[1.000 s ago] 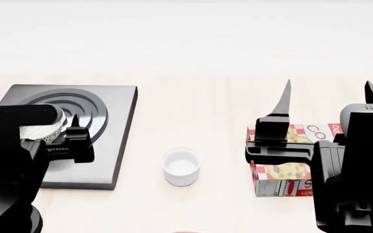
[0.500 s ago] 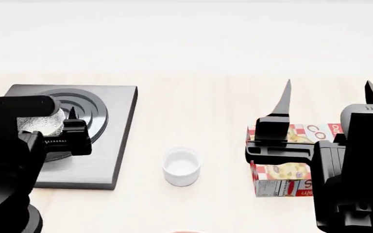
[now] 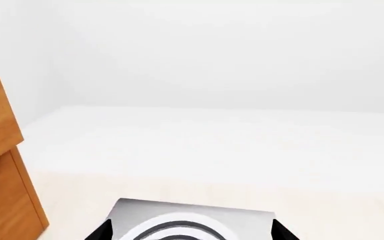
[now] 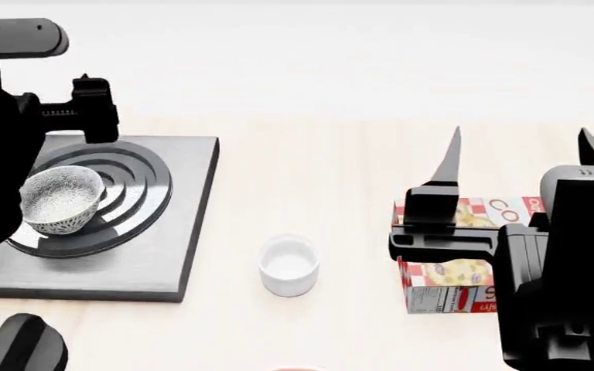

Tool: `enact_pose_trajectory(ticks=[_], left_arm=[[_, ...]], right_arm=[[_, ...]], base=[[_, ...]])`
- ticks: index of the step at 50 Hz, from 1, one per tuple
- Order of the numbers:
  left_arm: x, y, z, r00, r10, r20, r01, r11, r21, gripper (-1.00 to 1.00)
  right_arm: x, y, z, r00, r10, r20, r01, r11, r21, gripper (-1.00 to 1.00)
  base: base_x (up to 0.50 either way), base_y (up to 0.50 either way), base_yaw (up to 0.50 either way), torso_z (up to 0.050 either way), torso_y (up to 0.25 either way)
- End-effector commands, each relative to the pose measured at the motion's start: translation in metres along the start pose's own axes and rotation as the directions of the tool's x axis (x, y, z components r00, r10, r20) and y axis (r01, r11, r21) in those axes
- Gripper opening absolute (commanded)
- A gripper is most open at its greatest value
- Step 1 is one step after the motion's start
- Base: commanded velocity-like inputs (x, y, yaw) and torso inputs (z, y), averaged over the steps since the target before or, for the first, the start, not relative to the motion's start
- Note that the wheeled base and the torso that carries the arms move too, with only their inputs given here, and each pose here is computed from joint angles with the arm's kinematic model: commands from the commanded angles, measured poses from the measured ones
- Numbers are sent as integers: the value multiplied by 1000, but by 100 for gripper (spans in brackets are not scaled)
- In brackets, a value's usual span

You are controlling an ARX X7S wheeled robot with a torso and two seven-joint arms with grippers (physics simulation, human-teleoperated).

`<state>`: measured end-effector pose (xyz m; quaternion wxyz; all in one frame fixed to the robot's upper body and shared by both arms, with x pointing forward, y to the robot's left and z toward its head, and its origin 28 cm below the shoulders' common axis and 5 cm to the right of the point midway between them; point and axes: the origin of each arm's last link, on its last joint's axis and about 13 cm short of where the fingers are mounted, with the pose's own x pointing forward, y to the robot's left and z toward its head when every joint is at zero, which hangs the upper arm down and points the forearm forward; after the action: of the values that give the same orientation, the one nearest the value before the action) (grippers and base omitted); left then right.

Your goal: Pick the akita bowl on the stove and place it on the plate.

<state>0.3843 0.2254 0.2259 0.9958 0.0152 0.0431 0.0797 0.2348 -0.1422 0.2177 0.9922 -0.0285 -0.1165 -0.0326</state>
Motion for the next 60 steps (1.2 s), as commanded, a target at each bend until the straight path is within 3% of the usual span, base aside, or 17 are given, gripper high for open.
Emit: enact_pose_trajectory(ticks=[1, 6, 17, 28, 32, 37, 48, 60], left_arm=[[19, 5, 36, 999, 38, -21, -39, 999, -32, 100], [25, 2, 40, 998, 29, -56, -33, 996, -84, 100], [37, 0, 39, 996, 12, -87, -21, 994, -103, 100], [43, 1, 33, 997, 10, -72, -18, 994, -106, 100], [43, -2, 34, 998, -54, -40, 48, 989, -138, 100], [43, -1, 39, 995, -98, 21, 100, 987, -127, 100], [45, 3, 32, 997, -73, 21, 75, 993, -88, 100], [44, 5, 37, 991, -87, 98, 88, 996, -5, 100]], right_arm=[[0, 0, 0, 1000, 2, -1, -2, 1000, 5, 100], [1, 0, 0, 1000, 0, -1, 0, 1000, 11, 100], [1, 0, 0, 1000, 0, -1, 0, 1000, 20, 100], [2, 0, 1, 1000, -1, -1, 1, 1000, 26, 100], [1, 0, 1, 1000, -2, -1, 2, 1000, 28, 100], [1, 0, 1, 1000, -4, -1, 4, 1000, 29, 100], [1, 0, 0, 1000, -3, -2, 3, 1000, 29, 100], [1, 0, 0, 1000, -2, -2, 2, 1000, 27, 100]], base=[[0, 0, 0, 0, 0], [0, 0, 0, 0, 0], [0, 0, 0, 0, 0], [0, 0, 0, 0, 0], [0, 0, 0, 0, 0], [0, 0, 0, 0, 0], [0, 0, 0, 0, 0], [0, 0, 0, 0, -7]])
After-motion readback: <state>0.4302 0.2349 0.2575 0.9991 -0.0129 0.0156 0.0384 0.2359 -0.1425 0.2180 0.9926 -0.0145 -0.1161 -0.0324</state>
